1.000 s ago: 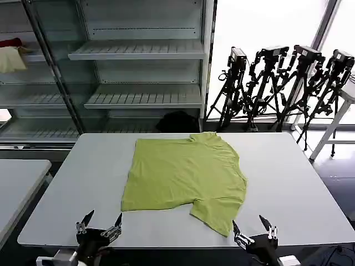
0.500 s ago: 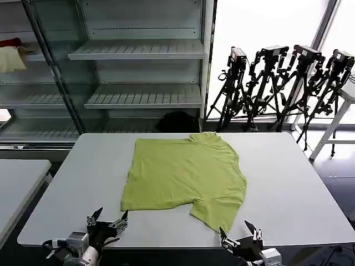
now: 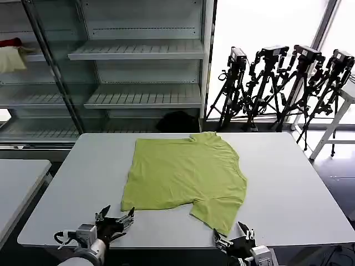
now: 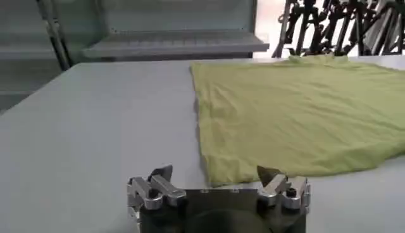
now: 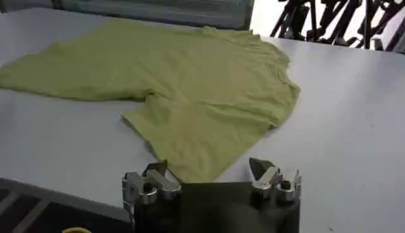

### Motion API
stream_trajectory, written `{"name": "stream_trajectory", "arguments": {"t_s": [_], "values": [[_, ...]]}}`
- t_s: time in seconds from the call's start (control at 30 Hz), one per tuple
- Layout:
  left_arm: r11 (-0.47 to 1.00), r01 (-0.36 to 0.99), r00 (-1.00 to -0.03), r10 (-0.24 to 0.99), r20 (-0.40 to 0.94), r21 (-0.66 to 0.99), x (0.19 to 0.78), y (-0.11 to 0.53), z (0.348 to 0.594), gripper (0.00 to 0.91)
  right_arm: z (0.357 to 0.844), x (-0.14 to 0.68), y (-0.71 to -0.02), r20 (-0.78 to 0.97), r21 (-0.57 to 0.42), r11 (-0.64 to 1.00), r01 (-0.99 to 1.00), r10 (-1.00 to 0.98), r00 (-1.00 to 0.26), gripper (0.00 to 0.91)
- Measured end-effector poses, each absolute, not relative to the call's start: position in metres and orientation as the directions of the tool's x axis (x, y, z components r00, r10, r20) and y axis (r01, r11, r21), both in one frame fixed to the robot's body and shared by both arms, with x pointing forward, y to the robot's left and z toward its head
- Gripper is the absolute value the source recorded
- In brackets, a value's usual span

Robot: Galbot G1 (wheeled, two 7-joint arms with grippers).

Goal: Fold and organize the clothes.

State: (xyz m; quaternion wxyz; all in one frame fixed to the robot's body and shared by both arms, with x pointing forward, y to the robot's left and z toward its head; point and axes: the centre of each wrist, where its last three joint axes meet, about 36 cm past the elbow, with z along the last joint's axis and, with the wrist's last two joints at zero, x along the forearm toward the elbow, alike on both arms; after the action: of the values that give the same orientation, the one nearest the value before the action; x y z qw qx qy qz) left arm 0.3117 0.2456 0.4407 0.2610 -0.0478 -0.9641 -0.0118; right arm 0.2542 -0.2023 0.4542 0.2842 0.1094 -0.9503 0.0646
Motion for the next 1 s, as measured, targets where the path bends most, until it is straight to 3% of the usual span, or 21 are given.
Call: {"name": "stream_trajectory", "arguments": {"t_s": [0.1,0.2,0.23,0.27,0.3,0.37,0.43,1.0], "values": [[0.995,0.102,-0.856,0.091,0.509,-0.006,0.313,0.246,0.438,0.464,0.453,0.255,-0.201,0.555,-0.061,0.967,-0.248,-0.174,-0.813,0.856],[0.994,0.106,-0.854,0.097,0.512,-0.012,0.313,0.245,0.437,0.272,0.452,0.256,-0.2,0.556,-0.062,0.966,-0.25,-0.175,-0.813,0.584],[0.994,0.107,-0.853,0.098,0.513,-0.012,0.314,0.245,0.437,0.181,0.451,0.255,-0.2,0.556,-0.061,0.966,-0.251,-0.176,-0.812,0.393],[0.994,0.108,-0.852,0.099,0.515,-0.013,0.314,0.245,0.436,0.111,0.451,0.255,-0.199,0.556,-0.06,0.966,-0.252,-0.177,-0.812,0.333],[0.994,0.109,-0.85,0.1,0.517,-0.014,0.314,0.245,0.435,0.081,0.451,0.255,-0.199,0.556,-0.06,0.966,-0.252,-0.177,-0.812,0.282],[0.994,0.111,-0.849,0.103,0.518,-0.014,0.314,0.245,0.435,0.01,0.451,0.255,-0.198,0.555,-0.062,0.966,-0.251,-0.176,-0.813,0.091],[0.993,0.113,-0.849,0.104,0.518,-0.014,0.314,0.245,0.435,0.01,0.451,0.255,-0.198,0.554,-0.065,0.966,-0.25,-0.173,-0.814,0.0],[0.989,0.149,-0.87,0.139,0.473,-0.017,0.313,0.244,0.442,0.0,0.465,0.261,-0.2,0.507,-0.099,0.968,-0.231,-0.151,-0.849,0.0]]}}
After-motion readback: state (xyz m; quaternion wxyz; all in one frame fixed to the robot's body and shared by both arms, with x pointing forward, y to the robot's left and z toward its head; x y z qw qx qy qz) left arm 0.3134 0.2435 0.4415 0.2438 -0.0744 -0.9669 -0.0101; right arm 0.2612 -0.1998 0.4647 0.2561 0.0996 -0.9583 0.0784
